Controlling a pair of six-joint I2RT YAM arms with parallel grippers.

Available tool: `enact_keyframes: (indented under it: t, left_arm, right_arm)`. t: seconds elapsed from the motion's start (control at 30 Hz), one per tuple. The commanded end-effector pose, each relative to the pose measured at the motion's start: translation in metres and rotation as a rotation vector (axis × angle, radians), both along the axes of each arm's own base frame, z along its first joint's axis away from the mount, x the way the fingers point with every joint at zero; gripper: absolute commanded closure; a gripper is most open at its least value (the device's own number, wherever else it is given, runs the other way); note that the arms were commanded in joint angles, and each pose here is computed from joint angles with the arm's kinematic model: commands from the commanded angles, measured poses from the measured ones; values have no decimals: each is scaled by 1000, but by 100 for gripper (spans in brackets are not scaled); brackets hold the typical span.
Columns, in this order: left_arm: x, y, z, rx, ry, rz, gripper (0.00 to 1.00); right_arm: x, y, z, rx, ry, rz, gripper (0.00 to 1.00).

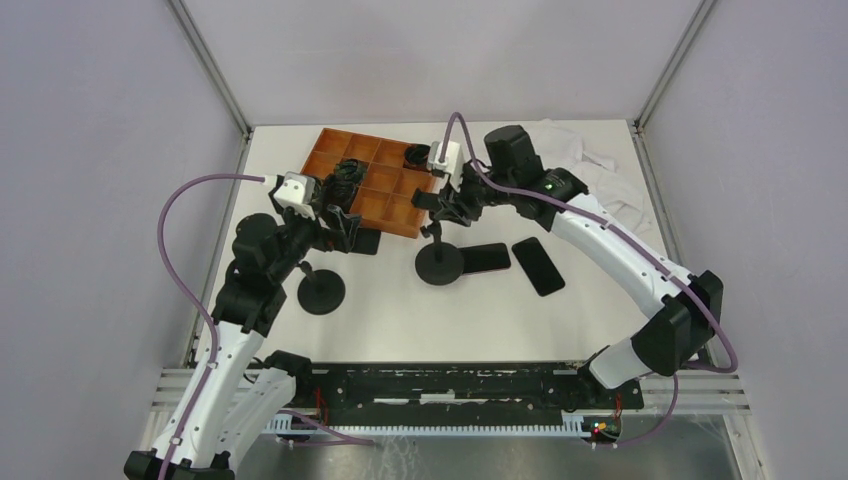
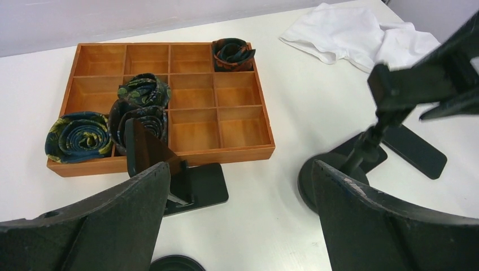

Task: Place the phone on the phone stand
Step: Pick up the phone stand at the center of the board, then place the phone stand at the center of the board.

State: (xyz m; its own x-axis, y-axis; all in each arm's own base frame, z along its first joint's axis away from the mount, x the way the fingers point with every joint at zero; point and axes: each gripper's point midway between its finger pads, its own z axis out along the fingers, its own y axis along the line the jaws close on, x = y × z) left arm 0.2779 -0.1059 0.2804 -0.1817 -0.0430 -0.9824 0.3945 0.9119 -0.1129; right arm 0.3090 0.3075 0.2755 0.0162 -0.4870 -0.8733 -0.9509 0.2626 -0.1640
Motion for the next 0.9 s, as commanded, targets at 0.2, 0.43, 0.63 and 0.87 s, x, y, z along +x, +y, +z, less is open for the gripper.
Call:
enact_keyframes:
  t: [0.2, 0.43, 0.63, 0.87]
  left_arm:
    - [0, 4, 3, 37, -32, 11, 0]
    - [-1, 5, 4, 37, -37, 11, 0]
    - [-1, 5, 4, 38, -39, 14, 0]
    - [-2, 6, 5, 38, -41, 19, 0]
  right_arm:
    - [-42, 37, 2, 30, -101, 250, 96]
    - [-54, 59, -16, -28, -125, 351, 98]
    - [-64, 83, -22, -62, -125, 458, 98]
    - [-71, 88, -32, -109, -138, 603, 97]
